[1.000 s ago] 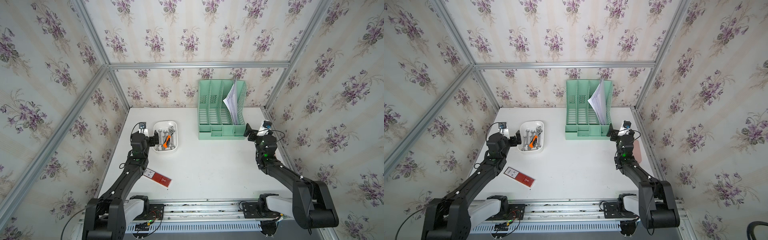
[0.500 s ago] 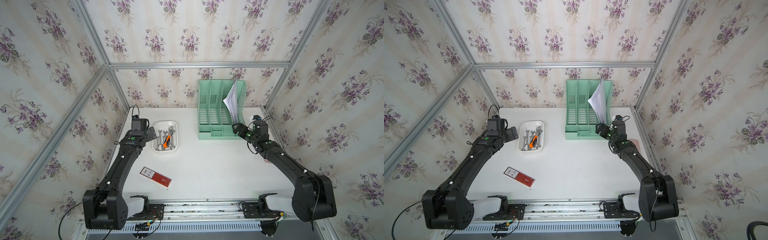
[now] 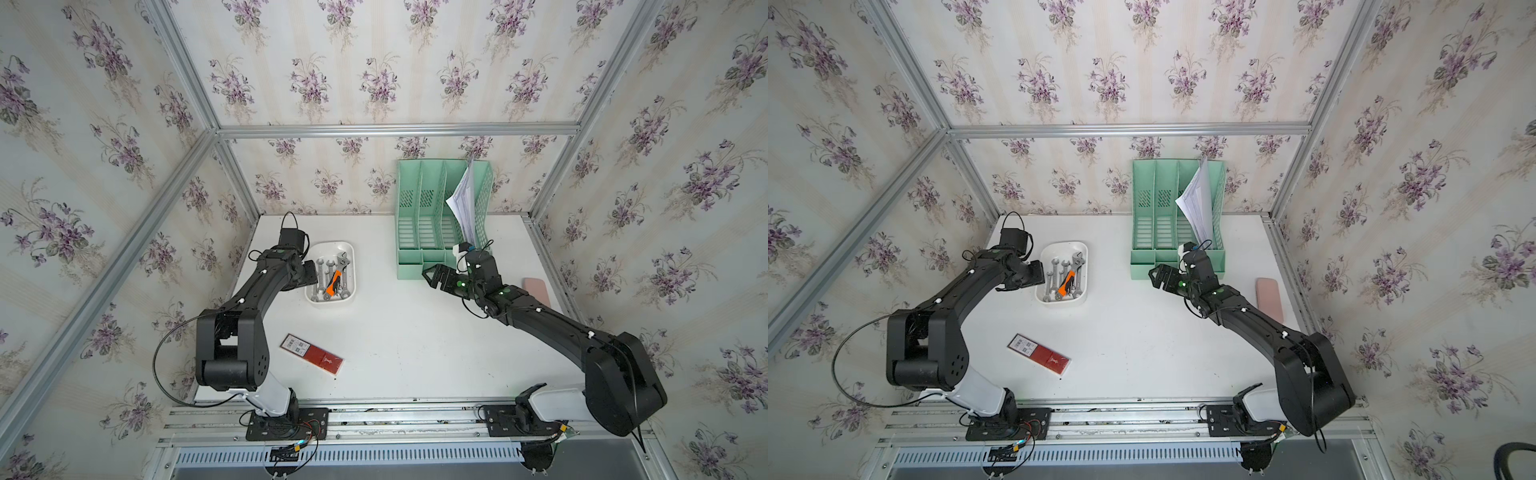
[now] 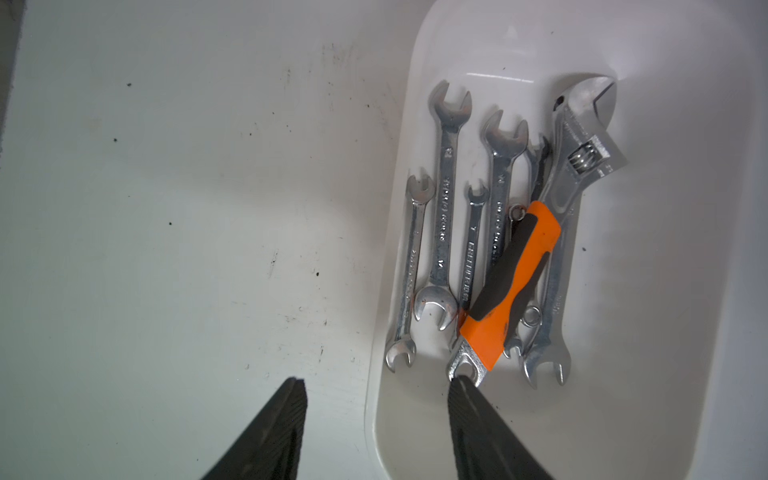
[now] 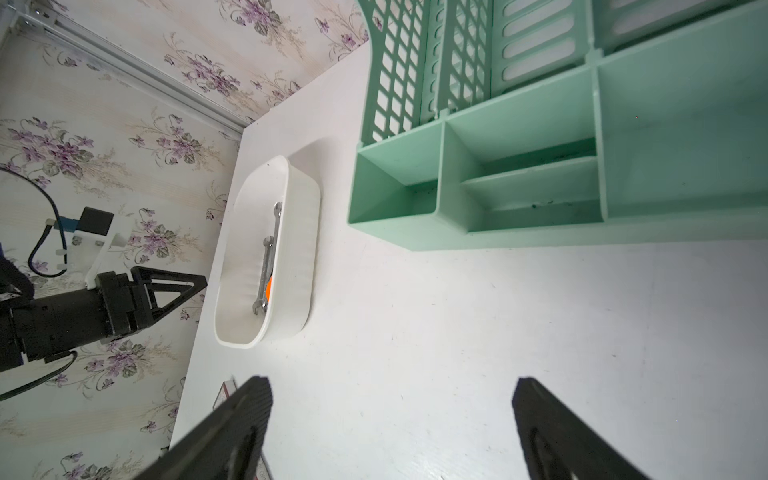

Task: Take out the wrench from the storage box
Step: Move the storage box to the center of the board.

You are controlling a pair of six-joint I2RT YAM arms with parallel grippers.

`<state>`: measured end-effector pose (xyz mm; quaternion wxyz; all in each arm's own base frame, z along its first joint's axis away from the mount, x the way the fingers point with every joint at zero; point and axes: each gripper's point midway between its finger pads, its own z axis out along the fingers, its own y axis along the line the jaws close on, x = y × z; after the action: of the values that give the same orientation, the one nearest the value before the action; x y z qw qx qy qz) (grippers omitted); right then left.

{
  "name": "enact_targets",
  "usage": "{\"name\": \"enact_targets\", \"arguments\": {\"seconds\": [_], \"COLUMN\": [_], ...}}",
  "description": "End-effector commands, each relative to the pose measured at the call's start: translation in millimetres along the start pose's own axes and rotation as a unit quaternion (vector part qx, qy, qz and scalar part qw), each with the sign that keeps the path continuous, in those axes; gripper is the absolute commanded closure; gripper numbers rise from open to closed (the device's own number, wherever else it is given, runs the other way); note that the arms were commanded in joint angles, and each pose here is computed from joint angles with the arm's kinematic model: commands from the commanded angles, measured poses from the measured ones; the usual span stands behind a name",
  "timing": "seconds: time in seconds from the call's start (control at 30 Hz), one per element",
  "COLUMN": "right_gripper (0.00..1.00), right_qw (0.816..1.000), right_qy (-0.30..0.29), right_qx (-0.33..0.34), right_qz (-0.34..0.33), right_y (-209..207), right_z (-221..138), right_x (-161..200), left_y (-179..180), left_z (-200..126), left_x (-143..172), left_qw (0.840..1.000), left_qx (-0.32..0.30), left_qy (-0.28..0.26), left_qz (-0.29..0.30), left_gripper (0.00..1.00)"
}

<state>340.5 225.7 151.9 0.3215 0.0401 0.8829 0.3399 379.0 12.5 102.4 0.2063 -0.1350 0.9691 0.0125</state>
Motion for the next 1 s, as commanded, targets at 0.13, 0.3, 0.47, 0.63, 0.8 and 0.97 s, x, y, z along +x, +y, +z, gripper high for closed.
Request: {"name": "enact_targets", "arguments": {"seconds": [0.13, 0.3, 0.47, 0.63, 0.8, 0.97], "right_gripper": [0.05, 0.05, 0.05, 0.05, 0.05, 0.05], "right_qw": [1.0, 1.0, 1.0, 1.0, 1.0, 0.999], "right_qy": [-0.001, 0.001, 0.001, 0.006, 0.012, 0.026], "right_qx": [-0.005, -0.004, -0.003, -0.001, 0.003, -0.004], "right_qz": [-0.014, -0.016, -0.02, -0.02, -0.016, -0.026], "right_y": [8.6, 9.8, 11.7, 12.5, 11.9, 24.0], "right_z": [2.1, 2.1, 2.4, 6.2, 10.9, 16.7], "right_x": [-0.7, 0.2, 0.2, 2.2, 2.7, 15.1], "left_y": [-3.1, -6.7, -7.0, -11.8, -14.1, -22.4], "left_z": [14.9, 30.5, 37.0, 34.6, 27.3, 15.2], "left_x": [3.6, 4.2, 5.8, 11.7, 20.2, 29.9], "left_qw": [1.0, 0.999, 0.999, 0.999, 0.999, 0.999], "left_qx": [0.004, 0.009, 0.007, 0.016, 0.02, 0.026], "left_qy": [0.018, 0.028, 0.035, 0.041, 0.046, 0.046], "left_qz": [0.012, 0.014, 0.013, 0.012, 0.01, 0.013], "left_gripper": [0.57, 0.73, 0.82, 0.88, 0.93, 0.95]}}
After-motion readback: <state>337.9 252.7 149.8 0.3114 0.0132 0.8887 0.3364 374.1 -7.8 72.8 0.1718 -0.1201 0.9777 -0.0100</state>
